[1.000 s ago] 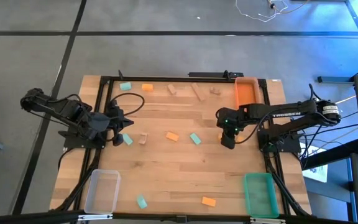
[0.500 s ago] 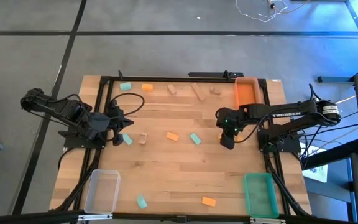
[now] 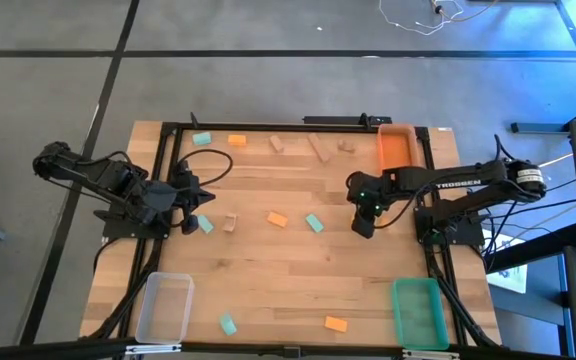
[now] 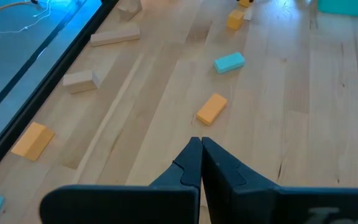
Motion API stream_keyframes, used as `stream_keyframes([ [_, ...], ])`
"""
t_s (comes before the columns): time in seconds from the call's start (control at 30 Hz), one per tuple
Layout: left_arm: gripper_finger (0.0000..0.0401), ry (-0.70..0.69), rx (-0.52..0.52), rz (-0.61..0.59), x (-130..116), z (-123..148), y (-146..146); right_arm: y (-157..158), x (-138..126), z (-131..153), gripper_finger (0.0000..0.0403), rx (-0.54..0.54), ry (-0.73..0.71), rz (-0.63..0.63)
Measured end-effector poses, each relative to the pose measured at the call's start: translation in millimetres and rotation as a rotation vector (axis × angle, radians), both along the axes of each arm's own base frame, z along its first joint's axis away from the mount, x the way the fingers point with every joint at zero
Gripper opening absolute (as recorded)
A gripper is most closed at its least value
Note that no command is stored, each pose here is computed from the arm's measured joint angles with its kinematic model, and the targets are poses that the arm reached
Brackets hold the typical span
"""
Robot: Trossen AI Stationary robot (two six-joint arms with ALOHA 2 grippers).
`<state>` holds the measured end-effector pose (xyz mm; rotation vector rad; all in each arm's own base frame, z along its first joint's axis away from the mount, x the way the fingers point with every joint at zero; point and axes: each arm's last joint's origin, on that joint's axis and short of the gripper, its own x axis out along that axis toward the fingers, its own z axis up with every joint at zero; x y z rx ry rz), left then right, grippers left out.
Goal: Sort & place blocks by color
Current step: Put the orange block into the orange bin
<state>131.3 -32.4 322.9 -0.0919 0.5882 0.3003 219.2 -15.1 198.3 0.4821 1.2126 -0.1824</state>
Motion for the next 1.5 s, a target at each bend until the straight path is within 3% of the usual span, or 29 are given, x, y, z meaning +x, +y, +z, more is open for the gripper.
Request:
stream_keyframes([
  [0.3, 0.0, 0.0, 0.0, 0.0, 0.0, -0.1, 0.0, -1.3, 6.7, -15.2, 0.0201, -0.052, 0.062, 0.095],
  [0.47, 0.0, 0.0, -0.001, 0.001, 0.0, -0.1, 0.0, -2.7, 9.2, -21.9, 0.0199, -0.105, 0.094, 0.131],
  [1.3, 0.0, -0.001, -0.001, 0.001, 0.0, 0.1, 0.0, -4.0, 22.8, -56.2, 0.0198, -0.088, 0.207, 0.138],
  [1.4, 0.0, 0.0, -0.003, -0.002, 0.0, 0.0, -0.1, -4.4, 26.4, -60.9, 0.0189, -0.09, 0.2, 0.137],
  [1.5, 0.0, 0.004, -0.013, -0.014, 0.0, -0.2, -0.5, -4.7, 27.1, -62.1, 0.0155, -0.093, 0.202, 0.135],
])
